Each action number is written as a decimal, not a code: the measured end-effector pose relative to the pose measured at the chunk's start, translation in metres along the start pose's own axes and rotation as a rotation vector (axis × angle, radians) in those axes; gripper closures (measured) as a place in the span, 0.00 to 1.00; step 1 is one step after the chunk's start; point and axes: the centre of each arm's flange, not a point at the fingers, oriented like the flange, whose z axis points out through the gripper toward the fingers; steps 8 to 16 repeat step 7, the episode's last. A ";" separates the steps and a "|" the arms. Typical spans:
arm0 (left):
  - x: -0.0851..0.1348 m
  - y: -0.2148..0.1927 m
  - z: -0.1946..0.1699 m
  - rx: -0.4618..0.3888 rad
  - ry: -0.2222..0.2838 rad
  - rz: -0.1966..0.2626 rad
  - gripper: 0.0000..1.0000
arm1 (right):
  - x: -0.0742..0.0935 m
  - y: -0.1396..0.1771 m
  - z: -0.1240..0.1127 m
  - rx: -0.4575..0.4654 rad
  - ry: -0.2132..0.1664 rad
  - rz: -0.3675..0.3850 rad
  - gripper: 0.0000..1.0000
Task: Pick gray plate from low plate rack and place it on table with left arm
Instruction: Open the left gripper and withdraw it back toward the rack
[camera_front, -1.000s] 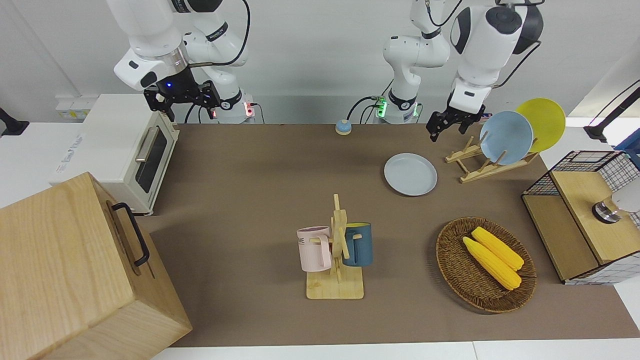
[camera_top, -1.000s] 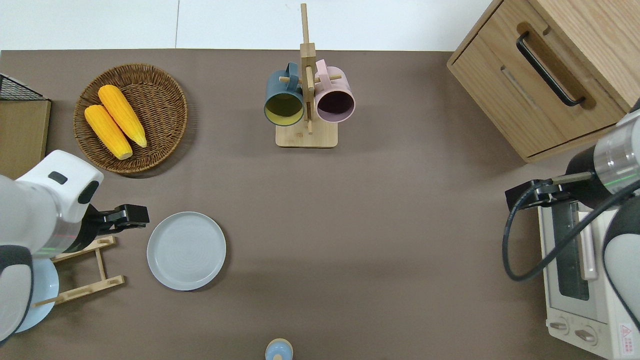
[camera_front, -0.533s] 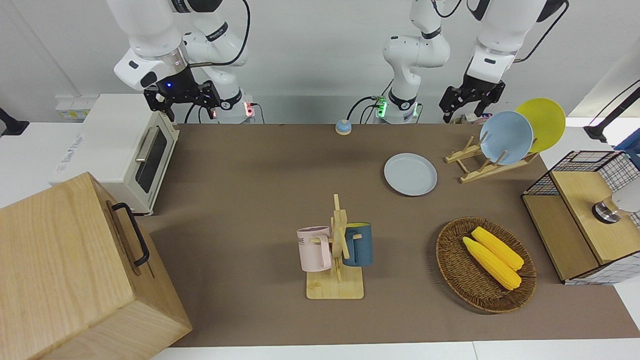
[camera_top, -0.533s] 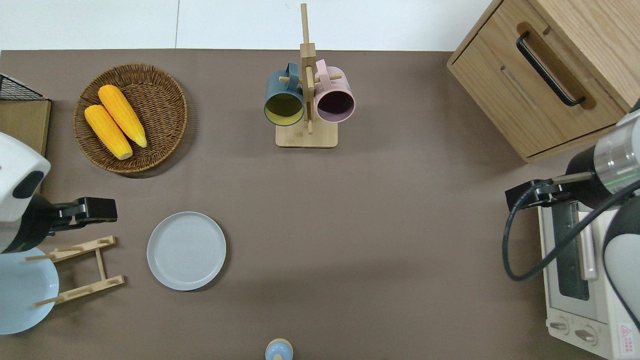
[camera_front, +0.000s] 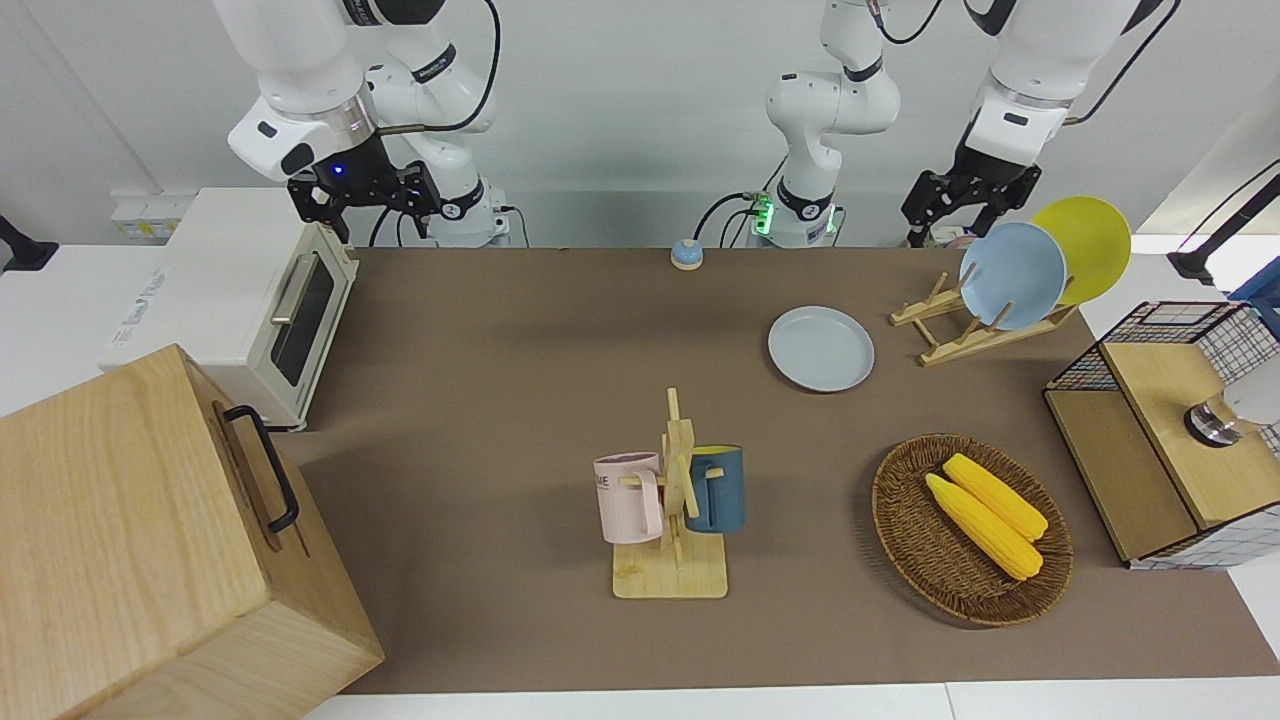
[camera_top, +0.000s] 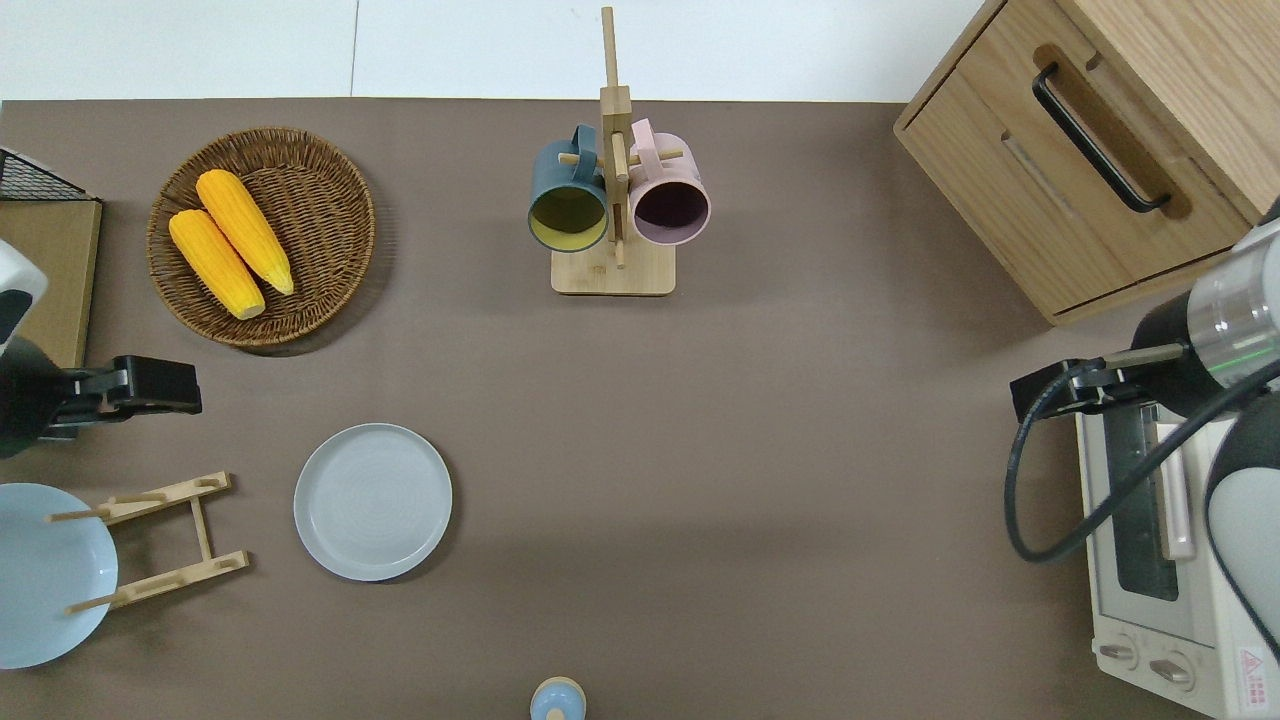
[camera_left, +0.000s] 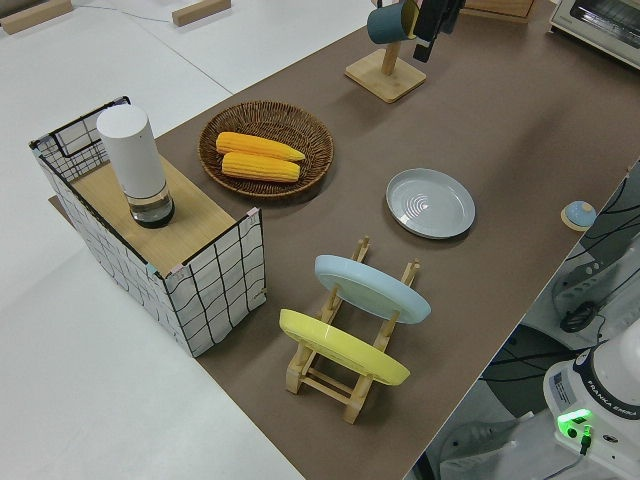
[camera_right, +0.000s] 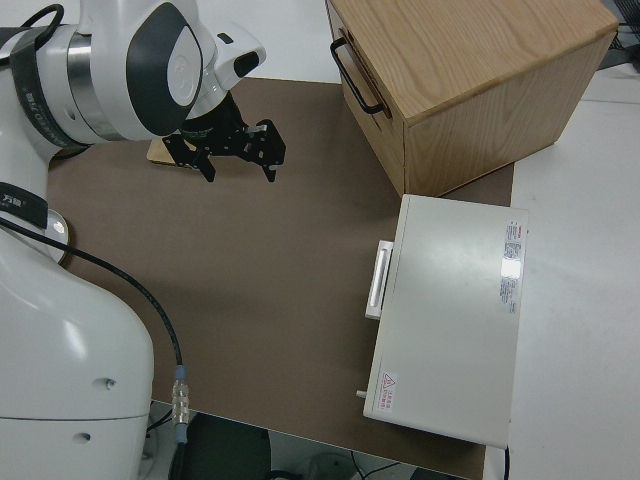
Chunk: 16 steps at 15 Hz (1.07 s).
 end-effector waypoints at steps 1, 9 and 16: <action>0.003 -0.004 0.004 0.000 -0.007 0.005 0.00 | 0.000 0.000 0.000 0.000 0.000 0.000 0.01; 0.014 0.001 0.020 0.002 -0.017 0.026 0.00 | 0.000 0.000 0.000 0.000 0.000 0.000 0.01; 0.014 0.001 0.020 0.002 -0.017 0.026 0.00 | 0.000 0.000 0.000 0.000 0.000 0.000 0.01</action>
